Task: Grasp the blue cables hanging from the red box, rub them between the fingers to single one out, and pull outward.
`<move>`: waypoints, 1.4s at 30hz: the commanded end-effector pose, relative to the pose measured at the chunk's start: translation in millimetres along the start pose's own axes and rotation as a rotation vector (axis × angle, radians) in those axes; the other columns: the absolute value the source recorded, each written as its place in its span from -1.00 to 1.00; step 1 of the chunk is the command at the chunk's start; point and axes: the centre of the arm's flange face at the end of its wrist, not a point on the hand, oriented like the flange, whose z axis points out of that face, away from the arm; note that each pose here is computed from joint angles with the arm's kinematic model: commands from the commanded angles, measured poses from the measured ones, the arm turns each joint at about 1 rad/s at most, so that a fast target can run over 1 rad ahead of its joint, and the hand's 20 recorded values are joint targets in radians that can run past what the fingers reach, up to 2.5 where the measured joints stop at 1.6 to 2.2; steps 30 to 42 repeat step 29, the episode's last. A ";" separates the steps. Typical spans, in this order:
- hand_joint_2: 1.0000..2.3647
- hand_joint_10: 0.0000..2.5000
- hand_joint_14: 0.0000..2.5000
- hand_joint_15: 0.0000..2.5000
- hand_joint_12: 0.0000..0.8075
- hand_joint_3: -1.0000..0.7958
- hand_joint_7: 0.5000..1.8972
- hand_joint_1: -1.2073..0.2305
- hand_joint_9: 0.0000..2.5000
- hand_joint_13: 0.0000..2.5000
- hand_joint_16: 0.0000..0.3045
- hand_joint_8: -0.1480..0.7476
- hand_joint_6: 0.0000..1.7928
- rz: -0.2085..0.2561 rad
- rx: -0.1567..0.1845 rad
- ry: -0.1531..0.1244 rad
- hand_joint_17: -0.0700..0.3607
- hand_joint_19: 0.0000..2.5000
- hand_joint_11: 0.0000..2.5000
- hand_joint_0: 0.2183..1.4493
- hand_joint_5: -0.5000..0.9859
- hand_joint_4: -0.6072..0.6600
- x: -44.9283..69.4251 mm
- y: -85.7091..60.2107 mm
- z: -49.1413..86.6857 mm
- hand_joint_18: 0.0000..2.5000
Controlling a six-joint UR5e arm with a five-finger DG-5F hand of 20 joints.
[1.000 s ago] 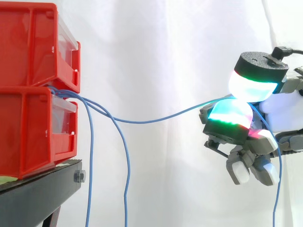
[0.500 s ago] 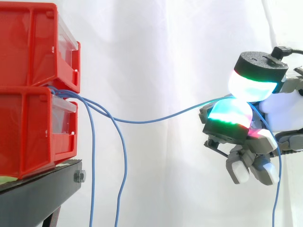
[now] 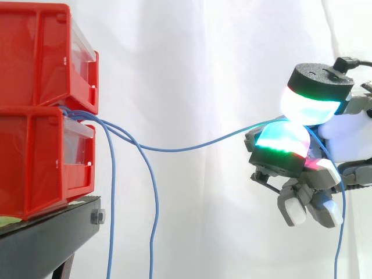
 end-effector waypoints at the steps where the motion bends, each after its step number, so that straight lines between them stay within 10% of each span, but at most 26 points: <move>1: -0.98 -0.99 -0.99 -0.64 0.14 0.01 0.09 -0.43 -0.11 -0.30 -0.57 0.22 0.01 0.000 0.000 -0.001 0.01 -0.60 -0.42 -0.38 -0.44 0.32 -0.9 0.1 -0.1 -0.20; 42: -0.98 -0.99 -0.99 -0.63 0.14 0.01 0.10 -0.43 -0.11 -0.30 -0.57 0.23 0.01 0.000 0.000 -0.002 0.01 -0.59 -0.41 -0.38 -0.44 0.32 -1.0 0.1 -0.1 -0.19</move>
